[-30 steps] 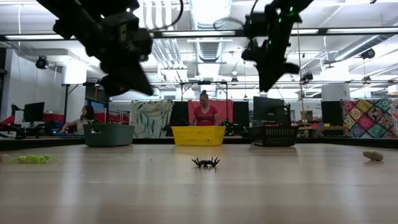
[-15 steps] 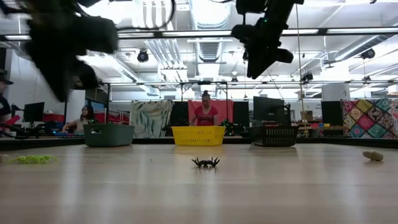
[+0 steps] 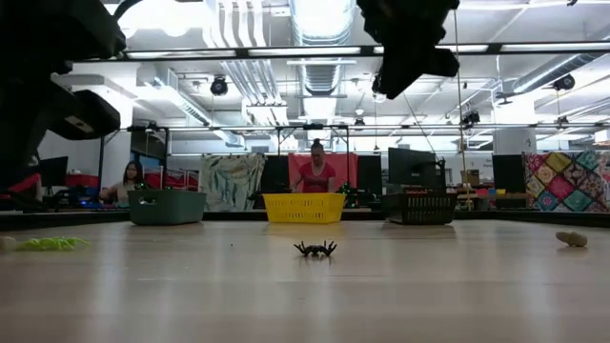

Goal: Sort Halloween decoration
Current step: Put the green spider toy into the yellow bin

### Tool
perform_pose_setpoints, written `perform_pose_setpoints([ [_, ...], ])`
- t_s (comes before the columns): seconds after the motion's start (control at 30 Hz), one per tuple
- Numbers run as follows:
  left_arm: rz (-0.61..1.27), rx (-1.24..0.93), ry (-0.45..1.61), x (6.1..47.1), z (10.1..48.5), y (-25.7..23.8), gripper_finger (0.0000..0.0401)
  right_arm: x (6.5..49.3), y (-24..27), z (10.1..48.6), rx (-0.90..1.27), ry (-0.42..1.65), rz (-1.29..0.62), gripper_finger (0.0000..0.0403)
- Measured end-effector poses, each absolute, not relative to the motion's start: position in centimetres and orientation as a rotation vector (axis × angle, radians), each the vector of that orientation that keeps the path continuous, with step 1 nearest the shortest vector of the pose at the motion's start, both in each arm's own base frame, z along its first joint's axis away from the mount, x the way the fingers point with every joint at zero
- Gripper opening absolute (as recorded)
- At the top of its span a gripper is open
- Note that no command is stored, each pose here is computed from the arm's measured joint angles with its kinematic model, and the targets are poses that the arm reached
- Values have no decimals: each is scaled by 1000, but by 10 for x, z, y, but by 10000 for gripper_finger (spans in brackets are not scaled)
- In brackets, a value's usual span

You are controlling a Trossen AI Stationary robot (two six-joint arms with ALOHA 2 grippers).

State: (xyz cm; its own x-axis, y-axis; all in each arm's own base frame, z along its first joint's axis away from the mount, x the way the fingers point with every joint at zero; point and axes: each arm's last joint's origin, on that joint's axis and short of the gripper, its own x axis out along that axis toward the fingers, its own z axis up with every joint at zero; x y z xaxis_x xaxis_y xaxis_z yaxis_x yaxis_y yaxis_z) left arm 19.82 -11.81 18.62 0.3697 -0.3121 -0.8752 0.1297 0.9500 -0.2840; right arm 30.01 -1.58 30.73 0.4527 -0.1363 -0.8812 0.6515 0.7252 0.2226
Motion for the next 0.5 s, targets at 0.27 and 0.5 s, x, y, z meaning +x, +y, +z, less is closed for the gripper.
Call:
perform_pose_setpoints([
  [0.27, -196, -75, 1094, 199, 181, -114, 141, 298, 24, 306, 609, 978, -535, 68],
  [0.5, -192, -58, 1078, 199, 180, -113, 142, 295, 48, 303, 602, 969, -540, 70],
])
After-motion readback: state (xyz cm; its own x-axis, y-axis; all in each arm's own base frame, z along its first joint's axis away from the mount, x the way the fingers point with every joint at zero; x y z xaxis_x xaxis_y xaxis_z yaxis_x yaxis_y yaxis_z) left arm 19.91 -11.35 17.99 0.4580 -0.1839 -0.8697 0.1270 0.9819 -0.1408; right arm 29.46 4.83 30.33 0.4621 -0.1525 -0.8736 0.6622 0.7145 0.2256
